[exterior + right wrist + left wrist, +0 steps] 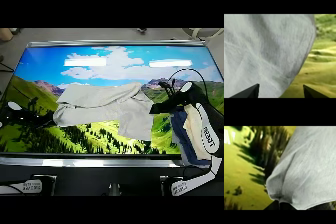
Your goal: Fold the shirts.
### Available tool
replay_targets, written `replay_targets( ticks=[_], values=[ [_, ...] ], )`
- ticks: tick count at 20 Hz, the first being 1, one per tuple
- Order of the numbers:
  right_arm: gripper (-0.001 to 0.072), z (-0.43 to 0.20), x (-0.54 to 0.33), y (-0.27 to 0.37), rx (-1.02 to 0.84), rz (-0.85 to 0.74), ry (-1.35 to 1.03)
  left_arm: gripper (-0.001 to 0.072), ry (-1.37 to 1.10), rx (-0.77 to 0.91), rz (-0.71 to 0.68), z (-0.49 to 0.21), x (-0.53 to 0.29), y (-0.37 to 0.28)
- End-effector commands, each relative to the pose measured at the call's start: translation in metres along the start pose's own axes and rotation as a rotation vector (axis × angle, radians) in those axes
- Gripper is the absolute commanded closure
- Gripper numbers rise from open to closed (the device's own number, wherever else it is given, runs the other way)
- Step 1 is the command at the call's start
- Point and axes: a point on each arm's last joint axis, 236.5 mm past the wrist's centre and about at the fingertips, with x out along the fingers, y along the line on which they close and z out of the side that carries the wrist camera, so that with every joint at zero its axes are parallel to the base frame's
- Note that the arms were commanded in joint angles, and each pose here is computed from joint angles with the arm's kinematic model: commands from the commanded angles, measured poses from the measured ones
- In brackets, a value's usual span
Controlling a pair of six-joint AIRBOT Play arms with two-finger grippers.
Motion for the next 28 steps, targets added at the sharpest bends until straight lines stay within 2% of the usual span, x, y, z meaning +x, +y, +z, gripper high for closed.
replay_targets(
  ticks=[1,3,4,5,7,9,11,14,16,18,19,21,23,28],
  values=[
    [0.0168,0.020,0.010,-0.004,0.033,-0.001,-0.078,0.0681,-0.002,0.014,-0.009,-0.001,-0.003,-0.004],
    [0.0190,0.025,0.016,-0.006,0.073,0.005,-0.098,0.0681,-0.002,0.014,-0.009,-0.001,-0.003,-0.004],
    [0.0254,0.025,0.021,-0.004,0.090,0.026,-0.098,0.0681,-0.002,0.016,-0.009,-0.001,-0.003,-0.004],
    [0.0356,0.024,0.024,-0.001,0.102,0.049,-0.090,0.0681,-0.003,0.016,-0.009,0.000,-0.004,-0.004],
    [0.0684,0.021,0.023,0.004,0.095,0.065,-0.076,0.0682,-0.023,0.026,-0.009,0.005,-0.009,-0.007],
    [0.0684,0.030,0.000,0.012,-0.009,0.057,-0.097,0.0682,-0.108,0.064,-0.007,0.027,-0.035,-0.018],
    [0.0685,0.055,-0.054,0.024,-0.127,-0.008,-0.175,0.0683,-0.330,0.150,0.001,0.066,-0.104,-0.047],
    [0.0685,0.110,-0.224,0.068,-0.344,-0.269,-0.492,0.0683,-0.856,0.325,-0.003,0.094,-0.304,-0.132],
    [0.0684,0.110,-0.380,0.129,-0.487,-0.518,-0.802,0.0682,-1.249,0.442,-0.031,0.047,-0.459,-0.198],
    [0.0684,0.058,-0.520,0.201,-0.573,-0.765,-1.113,0.0683,-1.572,0.550,-0.059,-0.038,-0.572,-0.244],
    [0.0685,0.023,-0.566,0.232,-0.576,-0.835,-1.248,0.0683,-1.671,0.590,-0.071,-0.083,-0.602,-0.258],
    [0.0685,-0.038,-0.610,0.274,-0.594,-0.922,-1.380,0.0682,-1.740,0.569,-0.154,-0.138,-0.621,-0.267],
    [0.0685,-0.075,-0.615,0.285,-0.596,-0.971,-1.369,0.0683,-1.751,0.564,-0.181,-0.165,-0.621,-0.269],
    [0.0685,-0.092,-0.612,0.285,-0.587,-0.997,-1.335,0.0683,-1.737,0.554,-0.118,-0.161,-0.617,-0.260]
  ],
)
